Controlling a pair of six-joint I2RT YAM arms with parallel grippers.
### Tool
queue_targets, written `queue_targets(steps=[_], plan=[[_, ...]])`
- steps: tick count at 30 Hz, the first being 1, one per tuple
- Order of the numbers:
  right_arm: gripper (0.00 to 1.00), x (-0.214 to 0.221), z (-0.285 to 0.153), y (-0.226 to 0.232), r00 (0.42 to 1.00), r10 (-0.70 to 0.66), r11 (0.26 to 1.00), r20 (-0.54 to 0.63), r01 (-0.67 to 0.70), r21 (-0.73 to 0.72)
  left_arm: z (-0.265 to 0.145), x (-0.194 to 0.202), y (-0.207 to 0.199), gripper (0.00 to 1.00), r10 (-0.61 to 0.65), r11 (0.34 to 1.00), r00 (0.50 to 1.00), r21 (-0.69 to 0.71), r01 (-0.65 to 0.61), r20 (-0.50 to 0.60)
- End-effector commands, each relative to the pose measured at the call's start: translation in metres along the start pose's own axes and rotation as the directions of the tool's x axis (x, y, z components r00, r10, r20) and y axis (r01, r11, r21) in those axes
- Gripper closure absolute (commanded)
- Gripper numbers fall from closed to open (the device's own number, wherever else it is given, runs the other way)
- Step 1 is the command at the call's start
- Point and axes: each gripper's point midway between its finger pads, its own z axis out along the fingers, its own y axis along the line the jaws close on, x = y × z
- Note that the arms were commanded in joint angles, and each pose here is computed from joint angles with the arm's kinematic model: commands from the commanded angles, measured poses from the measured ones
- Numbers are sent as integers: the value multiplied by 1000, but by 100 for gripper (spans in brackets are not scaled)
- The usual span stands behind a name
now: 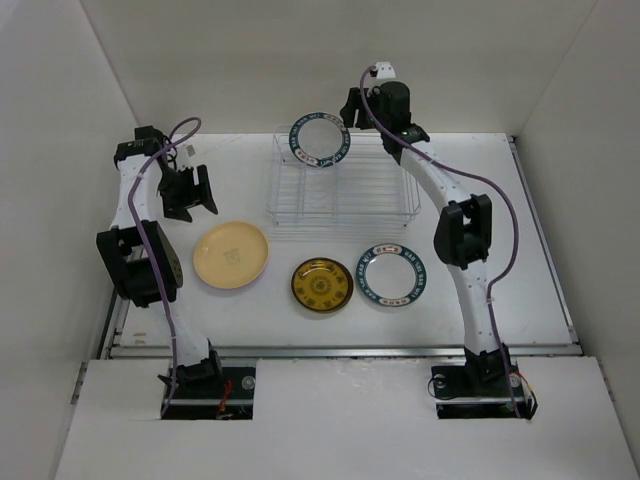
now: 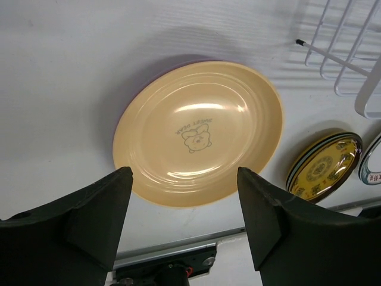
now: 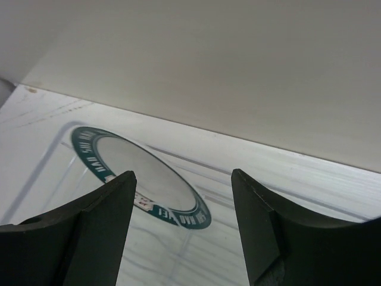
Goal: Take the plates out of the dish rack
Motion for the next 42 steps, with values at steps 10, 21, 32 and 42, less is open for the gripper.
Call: queue_targets(steps=[10,21,32,42], plan=[[31,-3,43,12,973,-4,982,232,48,-183,0,5,14,31,12,996,999,-91,-16,-48],[53,19,52,18,976,15,969,215,39,-243,7,6,20,31,2,994,997,-110,-10,-77],[65,28,50,15,979,10,954,206,52,-294,4,-34,-37,31,123,992,992,38,-121,-31],[56,54,53,8,991,13,952,130,27,-304,54,-74,-148,25,300,945,951,113,-307,74]])
